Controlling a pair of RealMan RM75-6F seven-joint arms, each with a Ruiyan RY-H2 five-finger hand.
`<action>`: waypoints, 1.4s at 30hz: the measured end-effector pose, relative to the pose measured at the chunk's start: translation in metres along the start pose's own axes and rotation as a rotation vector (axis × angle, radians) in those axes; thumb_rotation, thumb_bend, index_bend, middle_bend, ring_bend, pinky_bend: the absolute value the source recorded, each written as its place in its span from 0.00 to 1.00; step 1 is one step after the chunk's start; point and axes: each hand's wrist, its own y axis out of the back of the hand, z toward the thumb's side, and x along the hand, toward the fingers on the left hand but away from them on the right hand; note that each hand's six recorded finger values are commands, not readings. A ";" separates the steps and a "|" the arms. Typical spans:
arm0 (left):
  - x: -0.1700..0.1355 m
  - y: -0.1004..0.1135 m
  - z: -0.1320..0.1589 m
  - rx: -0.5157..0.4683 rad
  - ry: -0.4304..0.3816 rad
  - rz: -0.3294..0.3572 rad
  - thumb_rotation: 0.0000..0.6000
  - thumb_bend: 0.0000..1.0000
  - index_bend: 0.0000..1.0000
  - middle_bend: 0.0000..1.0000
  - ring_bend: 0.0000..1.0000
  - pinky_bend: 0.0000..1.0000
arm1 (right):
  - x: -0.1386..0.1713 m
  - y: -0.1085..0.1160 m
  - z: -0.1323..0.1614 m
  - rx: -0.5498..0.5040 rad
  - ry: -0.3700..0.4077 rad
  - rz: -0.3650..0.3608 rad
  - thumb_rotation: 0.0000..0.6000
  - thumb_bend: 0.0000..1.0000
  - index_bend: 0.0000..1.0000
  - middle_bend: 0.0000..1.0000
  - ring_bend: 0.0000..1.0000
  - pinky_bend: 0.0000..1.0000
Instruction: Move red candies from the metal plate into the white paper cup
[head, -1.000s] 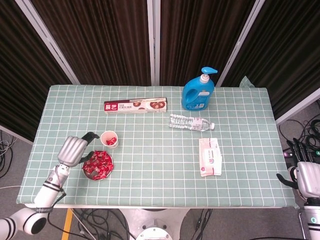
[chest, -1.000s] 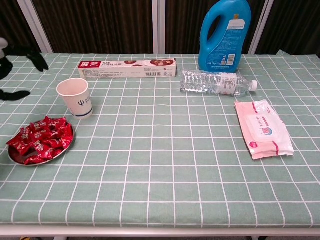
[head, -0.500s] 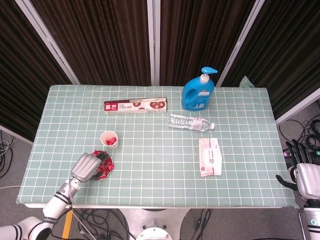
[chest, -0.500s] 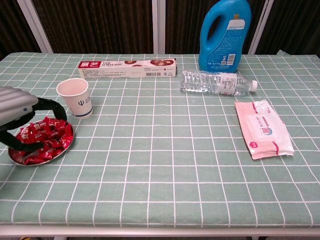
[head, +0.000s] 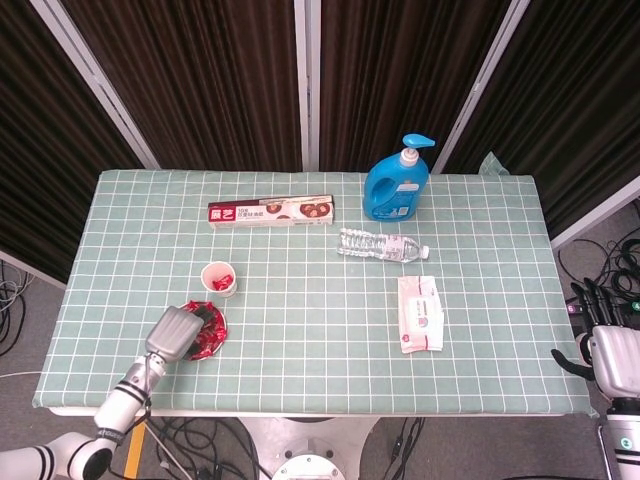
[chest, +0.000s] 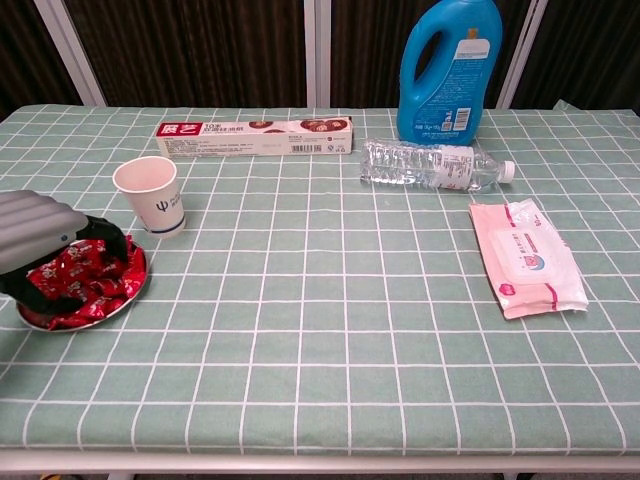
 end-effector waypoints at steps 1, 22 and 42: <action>0.001 0.000 0.000 0.002 0.003 0.000 1.00 0.28 0.42 0.43 0.84 1.00 | 0.000 0.000 0.000 0.000 0.000 0.000 1.00 0.07 0.00 0.00 0.00 0.27; 0.009 -0.015 -0.008 0.006 0.007 -0.020 1.00 0.39 0.62 0.66 0.89 1.00 | 0.001 0.000 0.001 -0.002 0.000 0.001 1.00 0.07 0.00 0.00 0.00 0.27; 0.011 0.038 -0.007 -0.137 -0.070 0.107 1.00 0.54 0.74 0.78 0.93 1.00 | 0.004 0.002 -0.002 -0.009 0.000 -0.005 1.00 0.07 0.00 0.00 0.00 0.28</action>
